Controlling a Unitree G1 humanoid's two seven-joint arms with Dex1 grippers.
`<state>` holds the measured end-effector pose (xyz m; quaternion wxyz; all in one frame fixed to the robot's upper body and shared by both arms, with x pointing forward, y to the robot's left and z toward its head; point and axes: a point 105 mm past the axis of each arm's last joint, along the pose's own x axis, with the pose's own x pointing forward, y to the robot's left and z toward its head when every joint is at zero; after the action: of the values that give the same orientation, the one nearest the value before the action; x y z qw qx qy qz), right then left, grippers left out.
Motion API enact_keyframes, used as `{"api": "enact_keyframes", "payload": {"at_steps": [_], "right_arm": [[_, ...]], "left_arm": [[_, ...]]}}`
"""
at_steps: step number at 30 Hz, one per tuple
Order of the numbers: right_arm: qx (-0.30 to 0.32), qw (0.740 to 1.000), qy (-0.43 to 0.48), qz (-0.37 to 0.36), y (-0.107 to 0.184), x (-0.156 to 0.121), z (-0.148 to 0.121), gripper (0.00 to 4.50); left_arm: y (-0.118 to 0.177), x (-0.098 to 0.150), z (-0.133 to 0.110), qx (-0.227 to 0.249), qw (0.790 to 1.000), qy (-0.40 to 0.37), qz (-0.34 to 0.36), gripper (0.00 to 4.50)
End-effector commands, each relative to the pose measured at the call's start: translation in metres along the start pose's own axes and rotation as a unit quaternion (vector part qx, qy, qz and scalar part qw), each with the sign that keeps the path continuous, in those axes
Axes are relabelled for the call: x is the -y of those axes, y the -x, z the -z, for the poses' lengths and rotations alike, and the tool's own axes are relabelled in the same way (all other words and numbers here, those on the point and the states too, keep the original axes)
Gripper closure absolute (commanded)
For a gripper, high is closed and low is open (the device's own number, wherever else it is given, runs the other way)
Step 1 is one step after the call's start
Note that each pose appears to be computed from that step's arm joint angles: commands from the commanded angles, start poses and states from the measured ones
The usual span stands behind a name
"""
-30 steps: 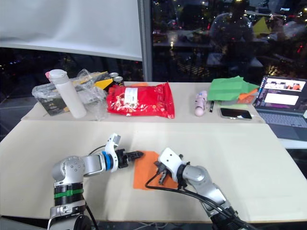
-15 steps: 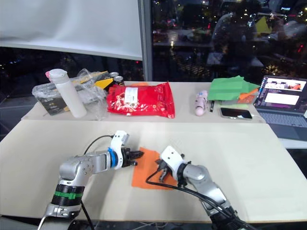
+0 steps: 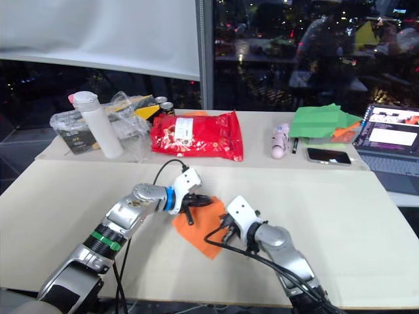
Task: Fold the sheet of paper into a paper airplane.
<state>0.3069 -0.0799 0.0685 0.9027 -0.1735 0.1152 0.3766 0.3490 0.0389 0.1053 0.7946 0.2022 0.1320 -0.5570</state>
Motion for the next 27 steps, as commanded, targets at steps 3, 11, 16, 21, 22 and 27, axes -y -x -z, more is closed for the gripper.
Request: {"api": "enact_keyframes", "payload": {"at_steps": [3, 11, 16, 21, 22, 27], "right_arm": [[-0.010, 1.000, -0.013, 0.000, 0.003, -0.006, 0.005, 4.50], [0.008, 1.000, -0.011, 0.010, 0.001, 0.002, -0.005, 4.50], [0.017, 1.000, -0.010, 0.013, -0.001, 0.006, -0.010, 4.50], [0.032, 0.999, -0.016, 0.018, -0.003, 0.008, -0.017, 4.50], [0.036, 0.999, -0.018, 0.020, -0.003, 0.010, -0.019, 4.50], [0.057, 0.997, -0.037, 0.036, -0.008, 0.019, -0.026, 4.50]], "left_arm": [[-0.001, 0.018, -0.014, 0.013, 0.993, -0.115, 0.031, 4.48], [0.000, 0.011, 0.017, -0.037, 0.973, -0.228, -0.012, 4.48], [0.001, 0.005, 0.016, -0.026, 0.953, -0.300, -0.044, 4.48], [0.000, 0.007, 0.021, -0.026, 0.943, -0.329, -0.048, 4.48], [0.000, 0.008, 0.023, -0.030, 0.941, -0.334, -0.043, 4.48], [-0.002, 0.013, 0.029, -0.033, 0.946, -0.320, -0.037, 4.48]]}}
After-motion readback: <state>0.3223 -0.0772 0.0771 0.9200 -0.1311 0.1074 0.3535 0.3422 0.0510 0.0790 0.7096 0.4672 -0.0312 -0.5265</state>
